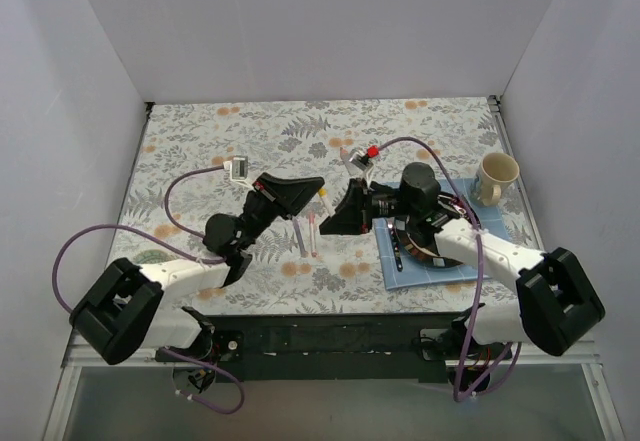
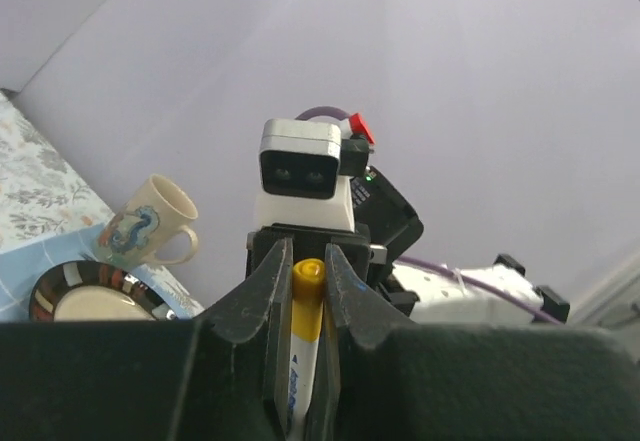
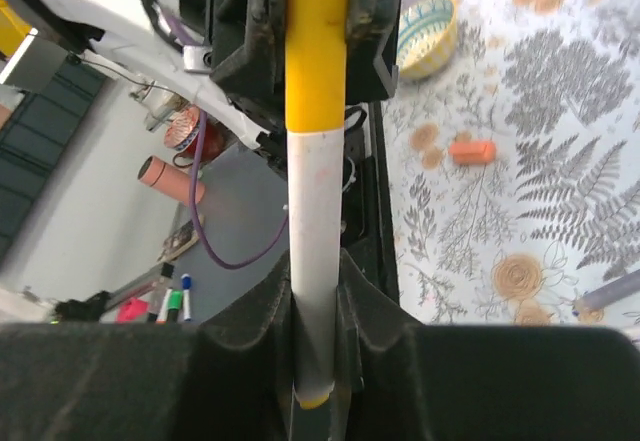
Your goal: Insert the pens into the pen caps
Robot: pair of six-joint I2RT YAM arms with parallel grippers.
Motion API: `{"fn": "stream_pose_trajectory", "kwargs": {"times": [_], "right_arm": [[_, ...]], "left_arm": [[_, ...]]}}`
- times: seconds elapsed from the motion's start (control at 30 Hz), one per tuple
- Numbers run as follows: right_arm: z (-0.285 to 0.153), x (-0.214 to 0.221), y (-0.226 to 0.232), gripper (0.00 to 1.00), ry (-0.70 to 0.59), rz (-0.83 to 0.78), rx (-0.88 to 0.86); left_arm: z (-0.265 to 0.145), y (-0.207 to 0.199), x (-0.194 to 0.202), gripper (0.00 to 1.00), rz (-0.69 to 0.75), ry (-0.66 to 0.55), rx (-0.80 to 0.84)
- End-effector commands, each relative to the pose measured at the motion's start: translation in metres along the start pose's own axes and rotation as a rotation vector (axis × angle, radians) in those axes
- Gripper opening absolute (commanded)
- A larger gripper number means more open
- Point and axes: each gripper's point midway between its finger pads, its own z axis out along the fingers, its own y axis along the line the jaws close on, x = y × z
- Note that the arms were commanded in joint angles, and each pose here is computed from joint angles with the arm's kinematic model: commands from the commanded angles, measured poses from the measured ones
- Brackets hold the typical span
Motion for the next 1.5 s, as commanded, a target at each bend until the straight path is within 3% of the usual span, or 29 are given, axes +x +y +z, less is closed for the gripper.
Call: {"fn": "stream_pose_trajectory", "kwargs": {"times": [0.0, 0.03, 0.1, 0.13, 0.2, 0.37, 0.4, 0.53, 0.93, 1.0, 1.1, 1.2, 1.23, 1.37, 1.47], "right_arm": [[-0.034, -0.064, 0.031, 0.31, -0.361, -0.337, 0.023], [-0.039, -0.044, 0.026, 0.36, -0.335, -0.314, 0.048], [-0.047, -0.032, 0.029, 0.57, -0.320, -0.323, 0.092], [-0.051, -0.013, 0.010, 0.59, -0.266, -0.271, 0.171], [-0.063, -0.004, 0.005, 0.63, -0.286, -0.274, 0.257], [-0.083, 0.008, -0.005, 0.66, -0.306, -0.256, 0.400], [-0.084, 0.007, -0.002, 0.66, -0.311, -0.266, 0.400], [-0.086, 0.008, -0.005, 0.66, -0.301, -0.249, 0.428], [-0.085, 0.015, -0.007, 0.65, -0.277, -0.209, 0.428], [-0.085, 0.016, -0.007, 0.64, -0.277, -0.210, 0.426], [-0.085, 0.016, -0.008, 0.64, -0.275, -0.209, 0.426], [-0.084, 0.017, -0.007, 0.64, -0.272, -0.205, 0.421], [-0.084, 0.016, -0.006, 0.64, -0.273, -0.207, 0.416], [-0.085, 0.013, -0.002, 0.64, -0.282, -0.218, 0.412], [-0.085, 0.011, 0.001, 0.63, -0.287, -0.224, 0.409]], "left_arm": [[-0.031, -0.009, 0.071, 0.00, 0.100, 0.491, 0.046], [-0.024, -0.003, 0.057, 0.00, 0.157, 0.464, -0.009], [-0.011, 0.022, 0.041, 0.00, 0.259, 0.451, -0.170], [-0.010, 0.025, 0.034, 0.00, 0.285, 0.446, -0.195], [-0.007, 0.035, 0.020, 0.00, 0.341, 0.445, -0.285], [-0.024, 0.088, -0.007, 0.00, 0.449, 0.471, -0.601], [-0.043, 0.112, -0.012, 0.00, 0.453, 0.485, -0.748], [-0.084, 0.158, -0.017, 0.00, 0.427, 0.497, -0.961], [-0.133, 0.238, -0.011, 0.00, 0.371, 0.523, -1.225], [-0.133, 0.244, -0.011, 0.06, 0.365, 0.521, -1.239], [-0.137, 0.255, -0.010, 0.06, 0.362, 0.529, -1.273], [-0.142, 0.260, -0.017, 0.21, 0.385, 0.508, -1.323], [-0.139, 0.259, -0.021, 0.35, 0.397, 0.498, -1.325], [-0.124, 0.240, -0.039, 0.61, 0.474, 0.489, -1.287], [-0.123, 0.216, -0.059, 0.70, 0.569, 0.518, -1.296]]}}
